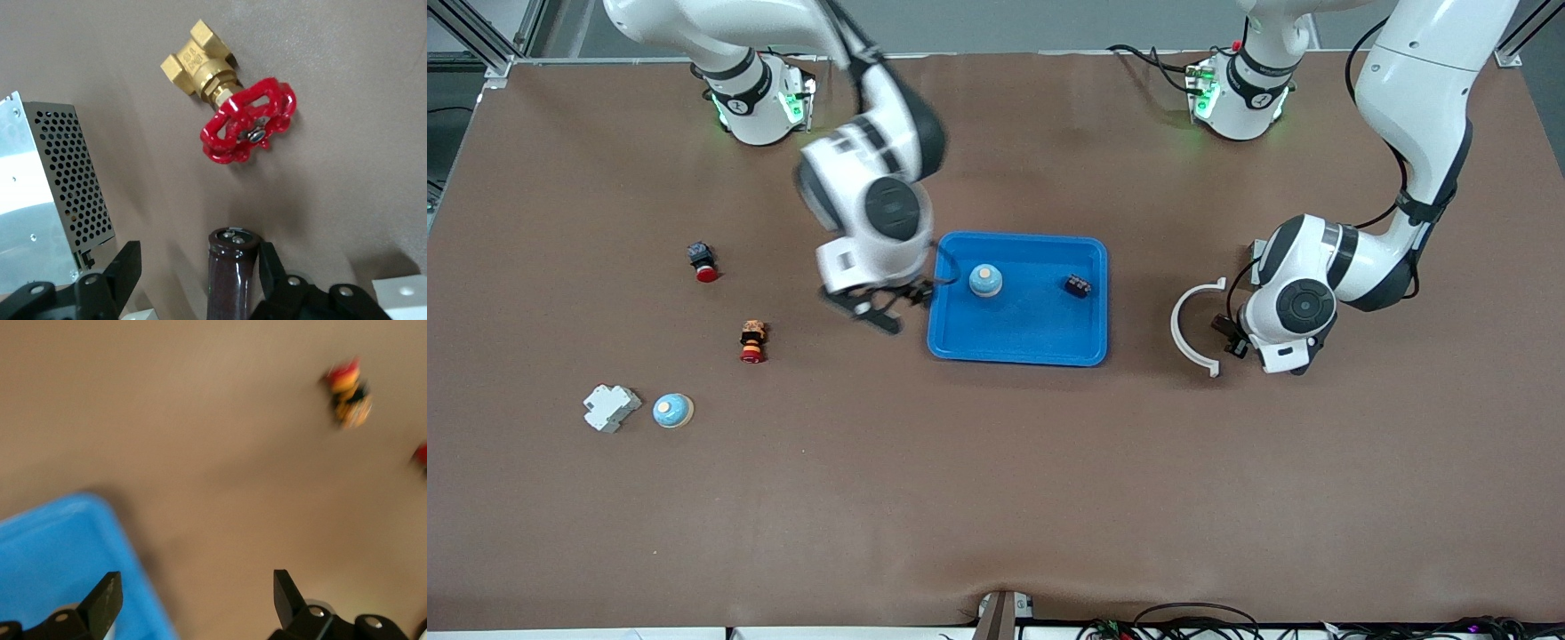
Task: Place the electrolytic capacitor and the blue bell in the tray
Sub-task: 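Move the right gripper to the second blue bell while the left gripper reaches the capacitor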
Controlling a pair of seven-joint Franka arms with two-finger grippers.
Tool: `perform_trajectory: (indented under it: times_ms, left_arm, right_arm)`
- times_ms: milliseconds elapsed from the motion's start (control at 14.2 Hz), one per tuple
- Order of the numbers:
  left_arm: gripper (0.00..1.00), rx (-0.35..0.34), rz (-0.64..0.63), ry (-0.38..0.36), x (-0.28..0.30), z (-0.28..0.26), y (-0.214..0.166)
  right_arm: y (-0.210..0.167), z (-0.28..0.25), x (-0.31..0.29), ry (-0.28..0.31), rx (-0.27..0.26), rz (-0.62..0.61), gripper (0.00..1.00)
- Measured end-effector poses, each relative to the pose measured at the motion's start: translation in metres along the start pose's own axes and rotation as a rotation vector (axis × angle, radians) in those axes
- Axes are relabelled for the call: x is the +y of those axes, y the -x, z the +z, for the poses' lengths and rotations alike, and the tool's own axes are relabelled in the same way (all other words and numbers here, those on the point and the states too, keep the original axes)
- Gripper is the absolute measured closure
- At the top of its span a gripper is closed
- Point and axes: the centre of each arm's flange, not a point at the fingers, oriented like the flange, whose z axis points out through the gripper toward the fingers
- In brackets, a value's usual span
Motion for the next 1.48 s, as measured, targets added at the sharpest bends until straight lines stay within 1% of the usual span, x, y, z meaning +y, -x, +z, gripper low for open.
perform_trajectory:
  times_ms: [141, 211, 282, 423, 493, 564, 634, 775, 987, 1128, 1269, 1480]
  left_arm:
    - [0.23, -0.002, 0.011, 0.006, 0.000, 0.004, 0.004]
    - [0.31, -0.004, 0.019, 0.014, 0.000, 0.007, 0.006]
    - [0.31, -0.006, 0.024, 0.017, 0.000, 0.010, 0.008]
    - [0.51, -0.005, 0.029, 0.030, 0.001, 0.009, 0.009]
    - [0.59, -0.005, 0.032, 0.034, 0.002, 0.009, 0.010]
    - [0.59, -0.004, 0.033, 0.035, 0.002, 0.009, 0.010]
    - [0.65, -0.004, 0.034, 0.038, 0.002, 0.008, 0.010]
    - [0.65, -0.003, 0.035, 0.039, 0.003, 0.008, 0.010]
    - [0.65, -0.002, 0.037, 0.050, 0.004, 0.007, 0.011]
    - [0.65, 0.001, 0.041, 0.068, 0.007, 0.004, 0.013]
    - [0.65, 0.005, 0.069, 0.087, 0.011, -0.002, 0.016]
    - [0.65, 0.024, 0.082, 0.119, 0.016, -0.023, 0.011]
  right_arm:
    - [-0.062, -0.004, 0.066, -0.022, -0.016, -0.076, 0.00]
    - [-0.087, -0.003, 0.095, -0.030, -0.016, -0.107, 0.00]
    - [-0.108, -0.002, 0.120, -0.039, -0.013, -0.138, 0.00]
    - [-0.147, 0.005, 0.167, -0.061, 0.007, -0.199, 0.00]
    - [-0.164, 0.009, 0.188, -0.074, 0.021, -0.218, 0.00]
    - [-0.179, 0.015, 0.209, -0.088, 0.038, -0.228, 0.00]
    - [-0.192, 0.023, 0.229, -0.102, 0.061, -0.236, 0.00]
    - [-0.211, 0.046, 0.263, -0.121, 0.096, -0.250, 0.00]
    - [-0.219, 0.085, 0.291, -0.138, 0.102, -0.229, 0.00]
    - [-0.217, 0.111, 0.294, -0.166, 0.109, -0.207, 0.00]
    - [-0.216, 0.134, 0.295, -0.172, 0.105, -0.196, 0.00]
    - [-0.223, 0.158, 0.293, -0.178, 0.120, -0.186, 0.00]
